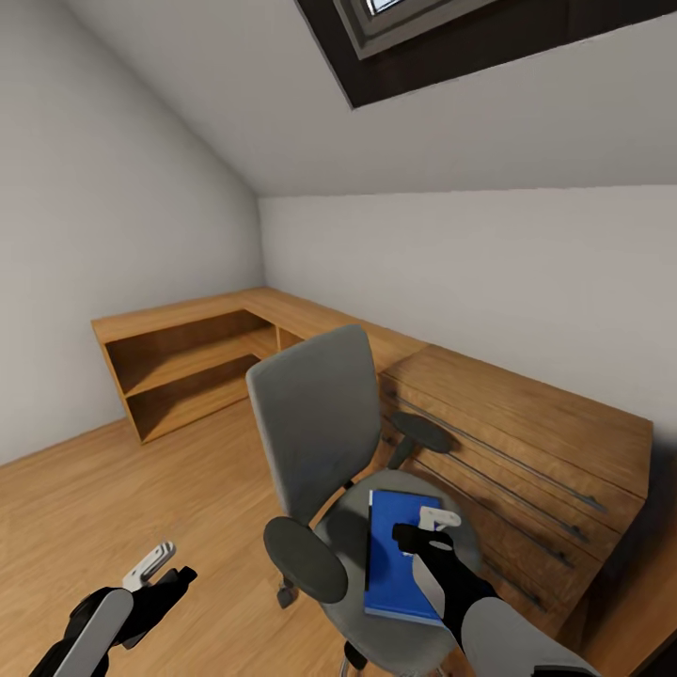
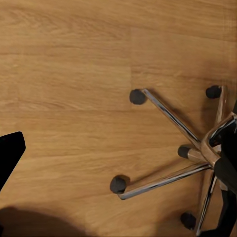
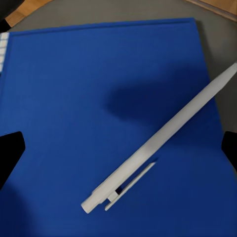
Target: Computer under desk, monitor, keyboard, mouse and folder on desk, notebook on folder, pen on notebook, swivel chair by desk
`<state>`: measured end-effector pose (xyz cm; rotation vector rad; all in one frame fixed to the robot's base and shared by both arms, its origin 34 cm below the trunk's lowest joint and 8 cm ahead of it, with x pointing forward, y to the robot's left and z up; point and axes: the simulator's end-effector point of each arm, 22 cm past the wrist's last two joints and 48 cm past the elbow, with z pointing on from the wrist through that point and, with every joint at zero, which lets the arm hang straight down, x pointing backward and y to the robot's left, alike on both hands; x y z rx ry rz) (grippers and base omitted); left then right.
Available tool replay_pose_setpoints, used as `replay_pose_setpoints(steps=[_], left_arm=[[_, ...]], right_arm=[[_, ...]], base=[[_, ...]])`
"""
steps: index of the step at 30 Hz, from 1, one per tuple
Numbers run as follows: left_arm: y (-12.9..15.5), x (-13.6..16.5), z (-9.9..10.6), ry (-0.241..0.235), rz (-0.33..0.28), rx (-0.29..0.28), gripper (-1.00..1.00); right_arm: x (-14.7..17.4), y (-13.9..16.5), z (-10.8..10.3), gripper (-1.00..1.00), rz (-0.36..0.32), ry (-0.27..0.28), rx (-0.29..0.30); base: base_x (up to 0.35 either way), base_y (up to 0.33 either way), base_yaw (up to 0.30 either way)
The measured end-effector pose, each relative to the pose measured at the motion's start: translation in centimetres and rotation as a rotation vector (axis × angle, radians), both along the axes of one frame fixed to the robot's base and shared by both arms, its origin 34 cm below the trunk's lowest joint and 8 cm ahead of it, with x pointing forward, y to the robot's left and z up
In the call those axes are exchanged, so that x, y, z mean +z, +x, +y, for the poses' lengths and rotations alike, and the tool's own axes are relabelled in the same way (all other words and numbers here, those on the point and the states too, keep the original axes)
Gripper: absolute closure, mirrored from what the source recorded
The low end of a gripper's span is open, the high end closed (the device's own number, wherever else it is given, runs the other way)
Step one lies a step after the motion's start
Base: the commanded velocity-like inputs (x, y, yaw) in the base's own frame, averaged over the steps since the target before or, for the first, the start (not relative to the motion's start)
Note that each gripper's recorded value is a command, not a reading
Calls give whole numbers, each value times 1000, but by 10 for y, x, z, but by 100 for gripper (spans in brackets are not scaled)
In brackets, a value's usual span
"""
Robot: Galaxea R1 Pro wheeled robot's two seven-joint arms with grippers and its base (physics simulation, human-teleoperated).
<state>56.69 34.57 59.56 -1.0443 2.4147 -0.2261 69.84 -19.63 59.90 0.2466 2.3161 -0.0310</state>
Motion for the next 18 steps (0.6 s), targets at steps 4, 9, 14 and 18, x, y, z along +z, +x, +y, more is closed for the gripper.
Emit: replay_pose_setpoints(steps=[4, 9, 14, 18], left_arm=[[0, 0, -1, 2, -1, -3, -100], [1, -2, -9, 8, -2, -13, -100], [1, -5, -31, -7, -1, -37, -100], [1, -6, -46, -27, -1, -47, -100]], right_arm=[[2, 2, 0, -100, -9, -2, 0], [2, 1, 12, -100, -19, 4, 19], [-5, -6, 19, -100, 2, 9, 26], [-7, -8, 18, -100, 2, 5, 26]], base=[[0, 0, 0], [0, 0, 0], [0, 0, 0], [0, 0, 0]])
